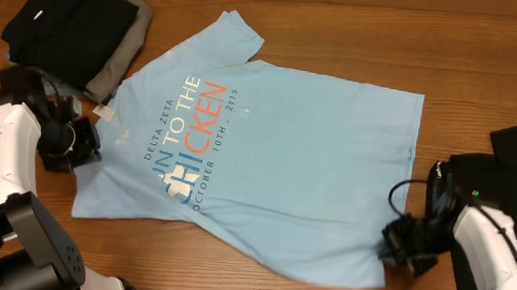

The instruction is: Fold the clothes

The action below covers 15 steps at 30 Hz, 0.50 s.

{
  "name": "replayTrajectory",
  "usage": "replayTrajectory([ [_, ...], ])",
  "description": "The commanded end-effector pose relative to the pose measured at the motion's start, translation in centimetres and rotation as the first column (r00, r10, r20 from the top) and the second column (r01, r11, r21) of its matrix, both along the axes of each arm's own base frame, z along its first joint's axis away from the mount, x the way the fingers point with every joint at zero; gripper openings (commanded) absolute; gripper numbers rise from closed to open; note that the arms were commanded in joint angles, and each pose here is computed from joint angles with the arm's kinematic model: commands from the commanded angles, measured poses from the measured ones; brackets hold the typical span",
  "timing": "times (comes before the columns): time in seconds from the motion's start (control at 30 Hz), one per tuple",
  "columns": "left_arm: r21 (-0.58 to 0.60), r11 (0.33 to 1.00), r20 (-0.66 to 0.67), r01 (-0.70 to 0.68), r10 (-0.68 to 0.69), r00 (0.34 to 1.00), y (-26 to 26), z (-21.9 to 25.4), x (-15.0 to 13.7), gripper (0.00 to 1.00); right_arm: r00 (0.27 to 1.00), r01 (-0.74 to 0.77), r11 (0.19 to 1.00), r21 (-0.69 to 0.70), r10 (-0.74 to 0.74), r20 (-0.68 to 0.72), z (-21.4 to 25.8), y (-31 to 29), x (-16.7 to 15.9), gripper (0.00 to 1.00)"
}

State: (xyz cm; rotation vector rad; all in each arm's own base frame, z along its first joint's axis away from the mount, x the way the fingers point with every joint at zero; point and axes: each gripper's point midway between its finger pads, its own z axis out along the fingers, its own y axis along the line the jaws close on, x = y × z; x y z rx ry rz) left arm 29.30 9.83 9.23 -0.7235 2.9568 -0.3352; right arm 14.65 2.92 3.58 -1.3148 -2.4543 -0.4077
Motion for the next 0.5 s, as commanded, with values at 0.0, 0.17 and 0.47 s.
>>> replayTrajectory([
  [0.0,-0.005,0.998,0.108,0.064,-0.063,0.992,-0.2,2.3,2.4,0.04,0.992,-0.036,0.999,0.010,0.035,0.122,2.1,-0.3,3.3,0.04],
  [0.17,0.020,0.996,0.161,0.083,-0.085,0.983,0.0,3.1,3.8,0.04,0.983,-0.037,0.999,-0.007,0.037,0.182,2.2,-0.6,4.9,0.76],
  [0.47,0.022,0.984,0.171,0.175,-0.176,0.969,-2.3,3.2,4.5,0.04,0.997,-0.017,0.999,-0.046,0.020,0.078,-1.3,-0.8,1.4,0.72],
])
